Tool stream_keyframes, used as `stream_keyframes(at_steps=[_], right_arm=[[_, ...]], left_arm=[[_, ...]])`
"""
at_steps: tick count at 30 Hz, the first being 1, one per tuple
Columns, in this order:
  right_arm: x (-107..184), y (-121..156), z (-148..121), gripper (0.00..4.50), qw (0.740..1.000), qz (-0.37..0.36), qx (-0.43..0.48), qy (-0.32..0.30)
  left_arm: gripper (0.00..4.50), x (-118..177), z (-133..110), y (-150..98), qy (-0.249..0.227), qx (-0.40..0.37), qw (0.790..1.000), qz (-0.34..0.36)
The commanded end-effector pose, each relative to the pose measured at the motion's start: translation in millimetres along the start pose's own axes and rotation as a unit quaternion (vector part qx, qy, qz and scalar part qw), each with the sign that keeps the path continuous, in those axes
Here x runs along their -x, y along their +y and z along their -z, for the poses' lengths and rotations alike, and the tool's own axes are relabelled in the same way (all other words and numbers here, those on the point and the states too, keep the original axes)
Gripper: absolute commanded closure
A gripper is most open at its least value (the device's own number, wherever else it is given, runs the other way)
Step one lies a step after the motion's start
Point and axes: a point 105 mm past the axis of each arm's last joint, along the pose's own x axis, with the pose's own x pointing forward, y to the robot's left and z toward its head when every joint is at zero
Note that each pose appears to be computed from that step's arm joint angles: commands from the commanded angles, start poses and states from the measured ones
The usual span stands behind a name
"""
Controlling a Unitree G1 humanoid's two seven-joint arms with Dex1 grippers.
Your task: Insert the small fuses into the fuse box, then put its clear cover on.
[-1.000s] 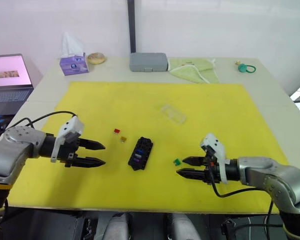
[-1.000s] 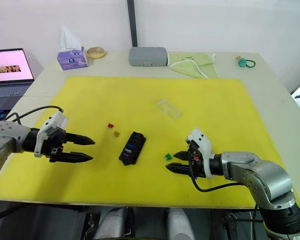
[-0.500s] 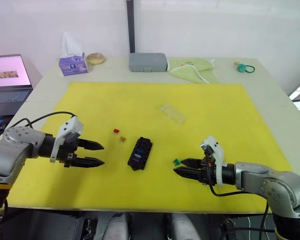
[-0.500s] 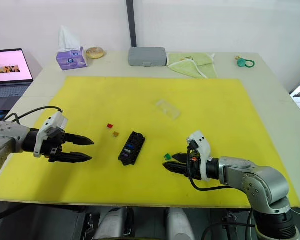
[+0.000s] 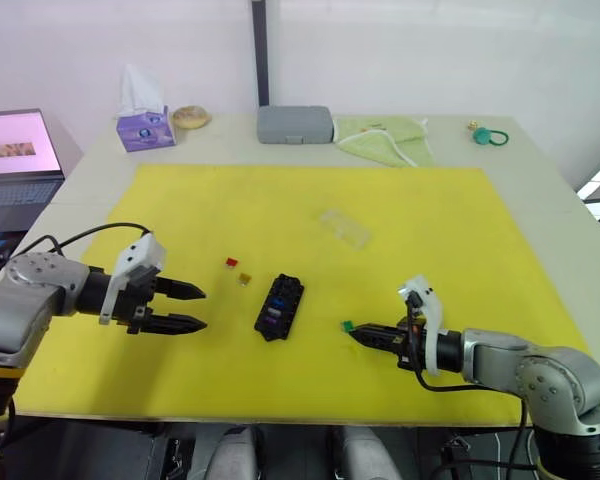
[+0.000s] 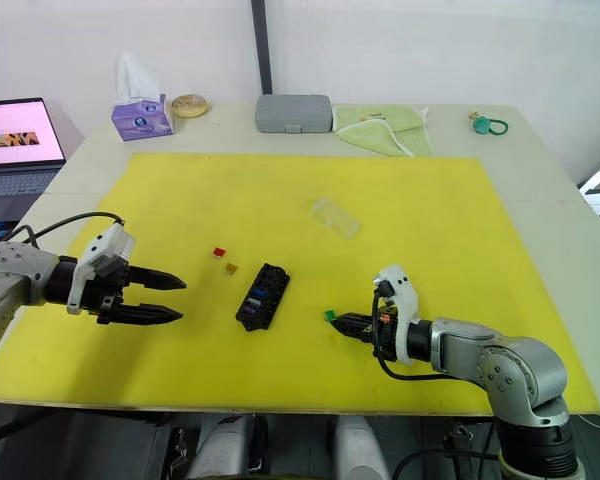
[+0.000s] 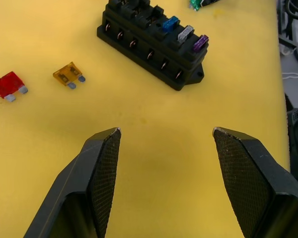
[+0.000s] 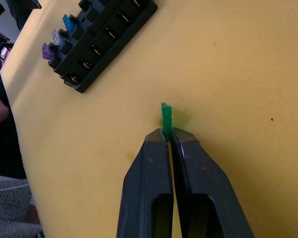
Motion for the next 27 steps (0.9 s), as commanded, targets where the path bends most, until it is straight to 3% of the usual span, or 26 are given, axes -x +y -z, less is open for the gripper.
stream_keyframes(at_steps=[1,9,13,17,20,23,27], right_arm=[[-3,4,3,4.47,1.0,-0.012,-0.01,-0.002],[8,17,-25,4.47,0.999,-0.022,0.043,-0.023],[13,38,-68,4.47,0.988,-0.015,0.153,-0.01],[7,58,-102,4.47,0.962,0.009,0.267,0.058],[-7,82,-137,4.47,0.941,0.014,0.334,0.06],[-22,91,-135,4.47,0.925,0.017,0.363,0.111],[-43,98,-122,4.47,0.886,0.033,0.429,0.174]], left_arm=[[1.38,3,-4,0,-0.001,-0.015,1.0,-0.002],[1.38,4,-5,3,0.0,-0.015,1.0,-0.004],[1.38,5,-12,6,-0.008,-0.022,1.0,-0.005],[1.38,3,-22,8,-0.018,-0.033,0.999,0.0],[1.38,0,-25,8,-0.016,-0.043,0.999,0.006],[1.38,-3,-24,6,-0.007,-0.054,0.998,0.014],[1.38,-5,-27,5,-0.005,-0.063,0.998,0.018]])
